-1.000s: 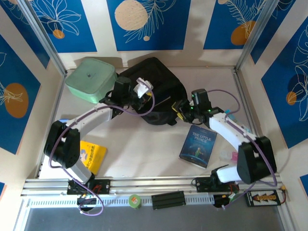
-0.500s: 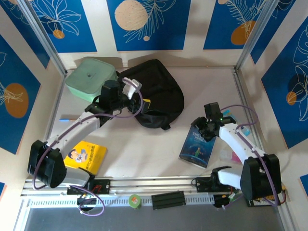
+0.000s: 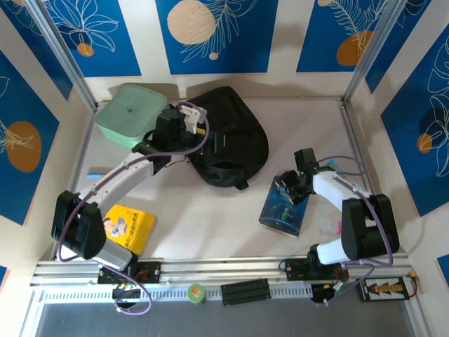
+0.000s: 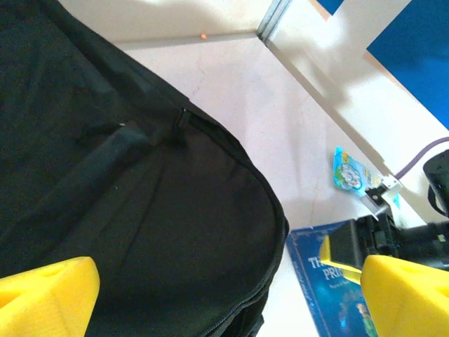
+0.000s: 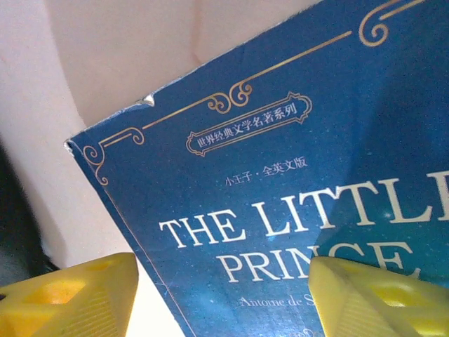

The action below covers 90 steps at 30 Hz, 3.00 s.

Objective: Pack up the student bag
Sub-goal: Move the book to the middle-right of the table, then pick up the book from the middle-right of the table.

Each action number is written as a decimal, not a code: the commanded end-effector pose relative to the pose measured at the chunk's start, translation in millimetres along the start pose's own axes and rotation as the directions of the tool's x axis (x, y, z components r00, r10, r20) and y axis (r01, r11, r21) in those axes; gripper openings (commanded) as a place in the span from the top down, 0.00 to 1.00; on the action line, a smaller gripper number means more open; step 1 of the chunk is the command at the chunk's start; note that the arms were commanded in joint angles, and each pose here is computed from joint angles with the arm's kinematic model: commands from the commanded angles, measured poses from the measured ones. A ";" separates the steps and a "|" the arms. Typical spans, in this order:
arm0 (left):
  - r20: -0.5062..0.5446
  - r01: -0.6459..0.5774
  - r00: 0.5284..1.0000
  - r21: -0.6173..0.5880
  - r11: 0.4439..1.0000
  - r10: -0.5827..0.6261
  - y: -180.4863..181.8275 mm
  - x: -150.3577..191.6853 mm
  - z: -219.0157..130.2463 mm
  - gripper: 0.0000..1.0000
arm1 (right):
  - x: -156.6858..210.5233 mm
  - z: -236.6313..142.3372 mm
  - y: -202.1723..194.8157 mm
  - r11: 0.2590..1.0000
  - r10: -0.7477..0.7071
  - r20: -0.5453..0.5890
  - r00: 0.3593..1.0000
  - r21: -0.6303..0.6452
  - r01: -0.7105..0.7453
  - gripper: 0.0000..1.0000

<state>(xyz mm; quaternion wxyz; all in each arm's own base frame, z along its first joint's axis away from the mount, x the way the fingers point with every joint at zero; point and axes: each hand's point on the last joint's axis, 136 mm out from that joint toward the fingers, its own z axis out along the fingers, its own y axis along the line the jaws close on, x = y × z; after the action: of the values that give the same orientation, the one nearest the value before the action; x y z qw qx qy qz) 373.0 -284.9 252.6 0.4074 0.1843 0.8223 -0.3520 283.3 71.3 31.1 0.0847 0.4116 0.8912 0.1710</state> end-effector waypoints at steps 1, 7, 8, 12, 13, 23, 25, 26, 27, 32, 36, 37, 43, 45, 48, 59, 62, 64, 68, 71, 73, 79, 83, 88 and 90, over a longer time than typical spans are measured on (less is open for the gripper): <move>-0.025 0.059 0.998 0.070 0.996 -0.058 -24.3 0.7 11.8 0.04 | -12.1 19.8 5.8 1.000 0.021 -0.024 0.999 0.015 -0.021 0.33; -0.085 0.123 0.989 0.060 0.991 -0.118 -44.1 23.5 43.7 0.00 | -31.7 7.8 40.0 0.998 -0.046 -0.024 0.999 -0.040 0.045 0.35; -0.110 0.121 0.987 0.045 0.992 -0.116 -48.3 31.6 49.6 0.00 | -35.3 -1.7 39.8 0.998 -0.055 0.002 0.998 -0.026 0.055 0.35; -0.208 0.076 0.975 -0.006 0.997 -0.076 -68.9 61.2 69.4 0.00 | -46.3 -36.2 20.4 0.992 -0.119 0.123 0.985 0.059 0.112 0.32; -0.235 0.054 0.971 -0.009 0.998 -0.055 -75.5 69.0 74.4 0.00 | -46.6 -40.6 12.9 0.990 -0.128 0.130 0.983 0.078 0.118 0.32; -0.435 -0.080 0.898 0.000 0.997 0.072 -112.1 138.7 132.1 0.05 | -17.1 -37.7 -36.3 0.978 -0.201 0.007 0.980 0.050 0.200 0.34; -0.468 -0.067 0.882 -0.008 0.998 0.056 -110.0 148.8 142.6 0.13 | -11.7 -32.9 -37.4 0.975 -0.218 -0.029 0.976 0.031 0.219 0.36; -0.483 -0.068 0.874 -0.014 0.998 0.053 -108.1 153.9 147.1 0.16 | -10.1 -30.2 -38.0 0.973 -0.226 -0.045 0.973 0.028 0.228 0.37; -0.495 -0.073 0.867 -0.026 0.997 0.051 -105.6 159.8 150.7 0.19 | -8.6 -27.4 -38.4 0.972 -0.233 -0.061 0.970 0.027 0.235 0.38; -0.515 -0.072 0.857 -0.059 0.996 0.031 -95.2 174.8 164.3 0.30 | -10.4 -17.8 -39.0 0.965 -0.254 -0.100 0.962 0.046 0.260 0.48; -0.529 -0.105 0.848 -0.104 0.989 0.034 -81.4 184.6 174.7 0.35 | -18.1 -17.2 -43.0 0.960 -0.252 -0.096 0.963 0.101 0.261 0.51; -0.533 -0.114 0.845 -0.111 0.987 0.037 -78.8 186.2 176.8 0.37 | -18.8 -17.5 -42.2 0.960 -0.253 -0.096 0.963 0.101 0.262 0.51; -0.553 -0.146 0.831 -0.109 0.983 0.062 -72.4 196.5 190.7 0.43 | -16.2 -18.5 -36.1 0.959 -0.261 -0.125 0.957 0.078 0.272 0.54; -0.561 -0.144 0.826 -0.107 0.984 0.060 -71.4 201.3 193.8 0.44 | -15.7 -17.7 -35.7 0.958 -0.264 -0.131 0.956 0.077 0.275 0.54; -0.576 -0.151 0.815 -0.115 0.982 0.058 -66.8 208.4 195.6 0.45 | -16.4 -17.4 -35.0 0.959 -0.257 -0.142 0.956 0.086 0.270 0.54; -0.631 -0.165 0.773 -0.112 0.980 0.058 -60.1 232.1 192.7 0.50 | -18.7 -10.3 -40.8 0.936 -0.274 -0.167 0.947 0.181 0.302 0.50; -0.642 -0.169 0.765 -0.113 0.979 0.058 -58.4 236.8 192.6 0.51 | -16.7 -7.0 -38.1 0.931 -0.289 -0.169 0.942 0.177 0.318 0.49; -0.650 -0.170 0.758 -0.114 0.979 0.055 -57.3 240.2 192.1 0.51 | -12.5 -4.5 -34.4 0.934 -0.293 -0.185 0.938 0.155 0.322 0.50; -0.662 -0.172 0.748 -0.120 0.978 0.050 -55.1 245.5 191.8 0.52 | -3.4 -9.6 -20.9 0.937 -0.311 -0.195 0.930 0.103 0.335 0.55; -0.676 -0.172 0.735 -0.125 0.977 0.043 -51.9 251.8 193.1 0.53 | 1.3 -25.8 -7.8 0.939 -0.322 -0.177 0.930 0.064 0.337 0.58; -0.687 -0.175 0.725 -0.129 0.976 0.040 -49.8 257.1 193.6 0.54 | 3.5 -36.9 -0.9 0.940 -0.327 -0.157 0.932 0.043 0.337 0.58; -0.702 -0.176 0.712 -0.138 0.975 0.029 -45.2 264.2 191.7 0.55 | 12.5 -53.5 12.3 0.935 -0.354 -0.132 0.926 -0.046 0.351 0.62; -0.701 -0.168 0.713 -0.136 0.976 0.025 -47.0 263.9 191.3 0.55 | 14.3 -46.8 10.6 0.945 -0.327 -0.152 0.933 -0.074 0.319 0.69; -0.694 -0.152 0.720 -0.133 0.979 0.017 -50.2 261.2 191.6 0.55 | 11.6 -42.7 7.1 0.952 -0.306 -0.141 0.942 -0.054 0.301 0.79; -0.691 -0.151 0.723 -0.137 0.979 0.015 -50.8 259.6 190.9 0.55 | 9.3 -44.7 4.5 0.953 -0.303 -0.126 0.945 -0.035 0.301 0.83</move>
<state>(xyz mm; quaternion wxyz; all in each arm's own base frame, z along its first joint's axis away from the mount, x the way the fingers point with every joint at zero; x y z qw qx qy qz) 311.8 -468.8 29.3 0.1642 0.2946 0.9219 -0.1904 265.1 60.9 72.3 0.0539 0.2596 0.9500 0.1647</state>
